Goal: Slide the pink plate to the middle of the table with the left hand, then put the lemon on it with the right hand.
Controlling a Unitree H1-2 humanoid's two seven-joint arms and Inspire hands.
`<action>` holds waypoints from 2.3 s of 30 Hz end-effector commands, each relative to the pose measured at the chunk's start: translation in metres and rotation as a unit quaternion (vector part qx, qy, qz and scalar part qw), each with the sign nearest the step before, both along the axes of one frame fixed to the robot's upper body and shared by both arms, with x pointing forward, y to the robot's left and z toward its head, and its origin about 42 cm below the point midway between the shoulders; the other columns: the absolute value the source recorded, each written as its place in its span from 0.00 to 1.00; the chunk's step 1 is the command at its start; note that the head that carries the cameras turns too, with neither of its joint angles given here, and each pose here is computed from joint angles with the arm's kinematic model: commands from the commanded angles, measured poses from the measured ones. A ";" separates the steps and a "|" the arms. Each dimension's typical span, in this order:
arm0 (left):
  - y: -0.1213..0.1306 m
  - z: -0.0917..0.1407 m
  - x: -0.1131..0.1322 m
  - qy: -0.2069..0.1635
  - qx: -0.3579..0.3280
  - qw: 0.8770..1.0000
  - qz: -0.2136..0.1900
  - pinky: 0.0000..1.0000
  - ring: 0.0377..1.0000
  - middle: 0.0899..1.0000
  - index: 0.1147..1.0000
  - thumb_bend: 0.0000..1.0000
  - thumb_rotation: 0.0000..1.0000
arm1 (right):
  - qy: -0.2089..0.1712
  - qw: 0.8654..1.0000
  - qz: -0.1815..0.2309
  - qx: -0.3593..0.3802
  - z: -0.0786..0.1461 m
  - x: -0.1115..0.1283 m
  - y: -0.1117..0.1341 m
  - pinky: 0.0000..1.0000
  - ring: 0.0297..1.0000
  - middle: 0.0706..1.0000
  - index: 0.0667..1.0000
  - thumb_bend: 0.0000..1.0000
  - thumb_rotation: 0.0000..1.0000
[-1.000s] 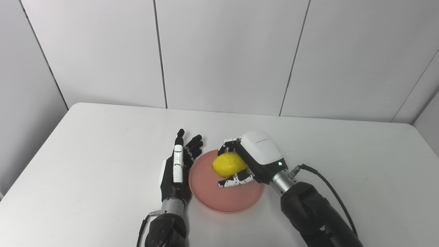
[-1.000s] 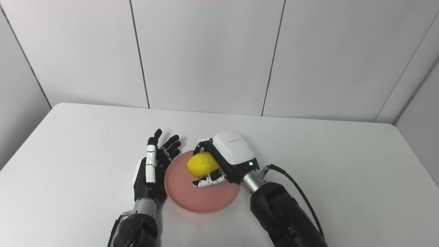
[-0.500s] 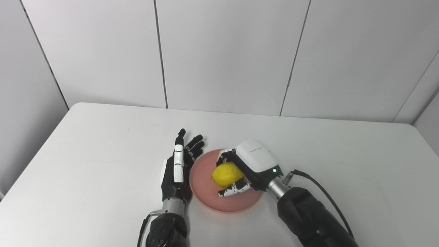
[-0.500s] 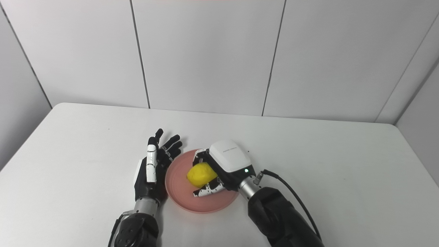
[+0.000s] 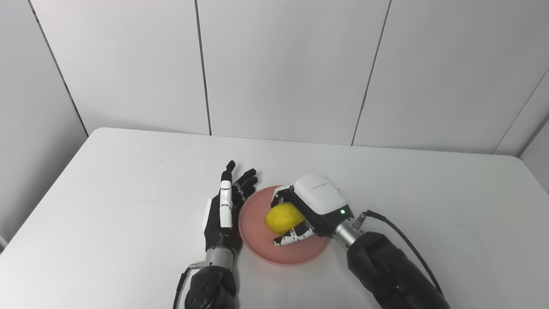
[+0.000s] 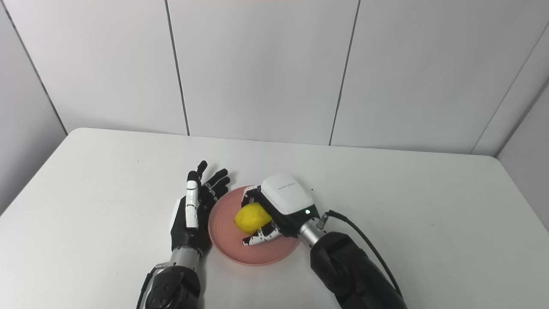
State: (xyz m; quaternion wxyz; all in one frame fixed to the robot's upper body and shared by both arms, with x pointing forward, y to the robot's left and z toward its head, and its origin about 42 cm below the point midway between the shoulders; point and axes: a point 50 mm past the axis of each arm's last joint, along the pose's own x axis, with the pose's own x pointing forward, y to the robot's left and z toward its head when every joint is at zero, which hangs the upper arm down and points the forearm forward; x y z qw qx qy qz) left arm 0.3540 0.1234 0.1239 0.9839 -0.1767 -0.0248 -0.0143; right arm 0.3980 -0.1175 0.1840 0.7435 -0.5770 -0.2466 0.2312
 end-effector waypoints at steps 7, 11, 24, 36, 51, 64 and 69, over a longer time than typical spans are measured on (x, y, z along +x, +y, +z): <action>-0.023 -0.009 -0.004 0.038 -0.036 0.999 -0.004 0.85 0.84 0.80 0.95 0.57 0.99 | -0.060 0.998 -0.009 0.012 0.024 0.008 0.000 0.28 0.36 0.46 0.54 0.72 0.52; -0.022 -0.010 -0.004 0.037 -0.033 0.999 -0.004 0.85 0.84 0.81 0.94 0.57 0.99 | -0.059 0.998 -0.025 0.002 0.024 0.007 -0.002 0.35 0.45 0.54 0.61 0.78 0.69; -0.019 -0.011 -0.003 0.031 -0.037 0.999 -0.001 0.87 0.87 0.82 0.95 0.58 0.98 | -0.059 0.998 -0.020 0.020 0.025 0.005 -0.005 0.47 0.61 0.67 0.67 0.74 0.99; -0.007 0.000 0.012 -0.006 -0.013 1.000 0.013 0.90 0.87 0.80 0.96 0.60 0.97 | -0.066 0.988 -0.035 0.134 0.040 0.003 -0.015 0.46 0.59 0.67 0.66 0.69 1.00; 0.029 0.034 0.046 -0.034 0.053 0.998 0.005 0.95 0.93 0.90 0.94 0.74 0.99 | 0.123 0.775 -0.111 0.610 0.021 0.000 -0.046 0.60 0.64 0.67 0.69 0.79 1.00; 0.061 0.024 0.066 -0.022 0.141 0.989 0.036 0.99 0.93 0.92 0.91 0.80 0.99 | 0.195 0.651 -0.204 0.705 -0.035 0.001 -0.070 1.00 0.96 0.93 0.91 0.76 1.00; 0.066 0.017 0.066 -0.005 0.128 0.990 0.059 1.00 0.95 0.94 0.93 0.77 0.98 | 0.221 0.624 -0.242 0.710 -0.063 0.003 -0.066 1.00 0.97 0.94 0.93 0.78 1.00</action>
